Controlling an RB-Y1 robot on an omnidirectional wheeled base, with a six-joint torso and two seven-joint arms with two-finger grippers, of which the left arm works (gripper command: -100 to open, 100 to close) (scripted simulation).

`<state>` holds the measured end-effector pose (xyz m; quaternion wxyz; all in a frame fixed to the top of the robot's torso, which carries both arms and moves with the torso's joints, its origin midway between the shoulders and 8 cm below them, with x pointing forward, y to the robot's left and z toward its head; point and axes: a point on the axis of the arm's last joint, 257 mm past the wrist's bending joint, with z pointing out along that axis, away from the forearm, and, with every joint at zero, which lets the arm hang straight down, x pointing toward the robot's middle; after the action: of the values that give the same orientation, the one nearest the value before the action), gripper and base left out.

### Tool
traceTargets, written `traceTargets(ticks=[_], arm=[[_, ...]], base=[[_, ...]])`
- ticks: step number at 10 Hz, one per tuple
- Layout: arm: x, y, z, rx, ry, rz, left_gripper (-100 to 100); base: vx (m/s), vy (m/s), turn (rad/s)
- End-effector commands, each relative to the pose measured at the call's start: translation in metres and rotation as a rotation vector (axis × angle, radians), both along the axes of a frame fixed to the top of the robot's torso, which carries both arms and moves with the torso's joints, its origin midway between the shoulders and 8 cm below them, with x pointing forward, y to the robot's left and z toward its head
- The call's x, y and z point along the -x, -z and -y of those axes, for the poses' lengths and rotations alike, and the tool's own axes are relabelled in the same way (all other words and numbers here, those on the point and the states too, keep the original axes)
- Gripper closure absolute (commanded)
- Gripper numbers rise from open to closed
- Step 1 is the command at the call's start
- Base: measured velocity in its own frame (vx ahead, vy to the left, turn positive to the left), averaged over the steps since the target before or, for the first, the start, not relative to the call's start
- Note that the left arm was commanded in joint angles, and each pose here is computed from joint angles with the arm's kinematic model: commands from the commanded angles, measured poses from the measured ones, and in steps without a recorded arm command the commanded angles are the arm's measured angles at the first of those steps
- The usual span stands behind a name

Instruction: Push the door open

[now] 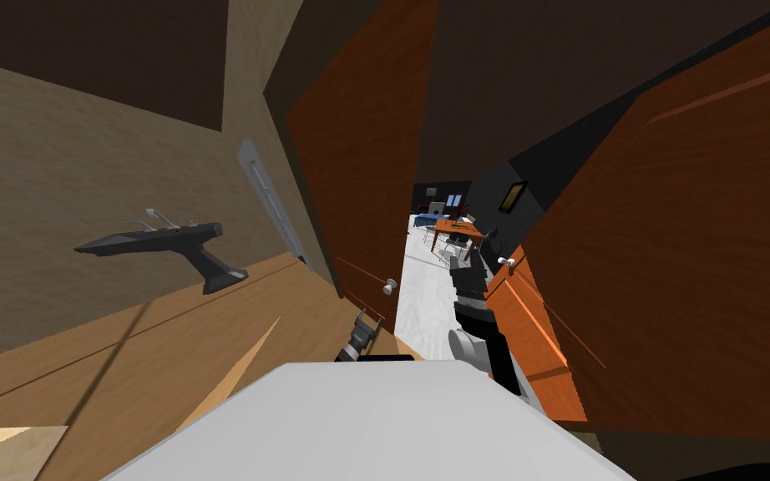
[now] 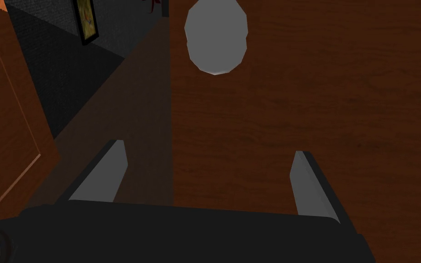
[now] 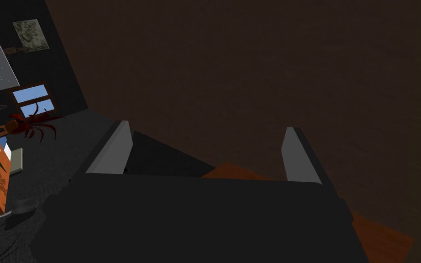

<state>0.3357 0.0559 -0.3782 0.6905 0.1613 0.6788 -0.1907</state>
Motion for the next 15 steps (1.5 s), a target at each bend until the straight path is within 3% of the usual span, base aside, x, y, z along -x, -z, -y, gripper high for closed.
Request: traceTargets(ticks=[1, 2, 3, 5, 8, 12, 13, 14, 15], arm=[[0.007, 0.008, 0.011, -0.029, 0.022, -0.002, -100], [0.011, 0.013, 0.019, -0.044, 0.036, -0.005, -100], [0.01, 0.01, 0.015, -0.032, 0.028, -0.003, -100], [0.013, 0.02, -0.001, -0.079, 0.042, -0.009, -100], [0.011, 0.024, -0.01, -0.092, 0.043, -0.011, -100], [0.001, 0.015, 0.007, -0.038, 0.022, -0.006, -100], [0.002, 0.016, 0.004, -0.05, 0.026, -0.007, -100], [0.002, 0.016, 0.004, -0.05, 0.026, -0.007, 100], [0.002, 0.016, 0.004, -0.05, 0.026, -0.007, 100]], base=[[0.099, 0.065, -0.05], [0.135, 0.065, -0.043], [0.066, 0.03, -0.01], [0.108, -0.063, -0.013], [0.158, -0.111, -0.006], [0.174, -0.114, -0.01], [0.062, -0.047, 0.007], [-0.007, 0.0, -0.02], [-0.024, 0.006, -0.018]])
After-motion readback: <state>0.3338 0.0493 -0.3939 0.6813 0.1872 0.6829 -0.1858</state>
